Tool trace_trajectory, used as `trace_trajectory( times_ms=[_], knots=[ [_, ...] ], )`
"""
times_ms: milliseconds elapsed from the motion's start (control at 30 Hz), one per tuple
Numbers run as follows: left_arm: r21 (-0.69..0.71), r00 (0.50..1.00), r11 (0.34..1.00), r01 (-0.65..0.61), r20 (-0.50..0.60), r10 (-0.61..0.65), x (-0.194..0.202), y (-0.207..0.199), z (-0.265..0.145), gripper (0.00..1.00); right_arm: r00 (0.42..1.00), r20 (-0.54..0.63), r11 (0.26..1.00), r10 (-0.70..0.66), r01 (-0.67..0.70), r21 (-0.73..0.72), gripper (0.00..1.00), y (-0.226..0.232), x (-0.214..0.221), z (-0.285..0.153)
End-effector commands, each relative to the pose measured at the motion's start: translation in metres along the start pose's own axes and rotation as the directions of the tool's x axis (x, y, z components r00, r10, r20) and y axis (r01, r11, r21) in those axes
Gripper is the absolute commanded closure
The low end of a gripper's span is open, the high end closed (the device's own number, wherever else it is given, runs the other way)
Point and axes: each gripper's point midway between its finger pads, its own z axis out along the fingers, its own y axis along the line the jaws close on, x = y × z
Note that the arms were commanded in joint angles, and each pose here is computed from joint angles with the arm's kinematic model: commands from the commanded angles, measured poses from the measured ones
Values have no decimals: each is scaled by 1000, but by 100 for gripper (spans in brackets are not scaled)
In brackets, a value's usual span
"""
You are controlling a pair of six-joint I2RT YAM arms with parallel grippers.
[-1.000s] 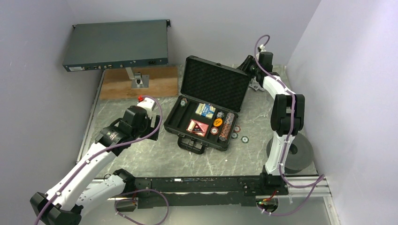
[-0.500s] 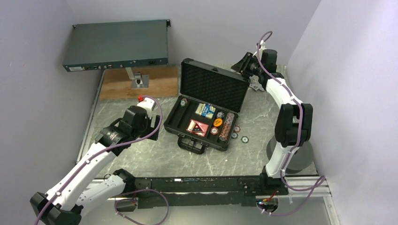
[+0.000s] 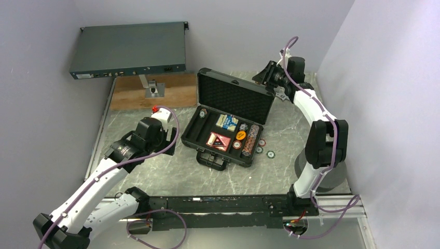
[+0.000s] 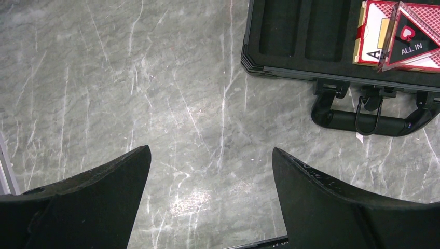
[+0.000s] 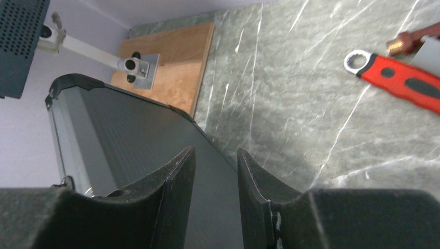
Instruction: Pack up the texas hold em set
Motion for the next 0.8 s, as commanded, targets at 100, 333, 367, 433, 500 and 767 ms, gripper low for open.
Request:
trace_trajectory(
  times_ms=[100,333,367,433,500,767],
  knots=[
    [-1,998,1000,27,58,-27,-12,2,-6,7,993,-109,999,-34,30,-33,61,33,43,-8],
    [-3,998,1000,29,58,-28,-12,2,-6,7,979,-201,999,-36,37,3,61,51,91,-17],
    [-4,998,1000,31,61,-30,-12,2,-6,7,977,-212,999,-38,41,10,61,53,99,-20],
    [-6,998,999,31,63,-31,-13,3,-6,7,973,-224,998,-52,58,21,61,57,111,-25],
    [-5,997,999,32,64,-31,-13,3,-7,7,969,-243,997,-55,65,35,61,58,124,-30],
    [-5,998,1000,30,58,-30,-12,2,-6,7,958,-282,995,-44,69,78,62,58,142,-38]
  ],
)
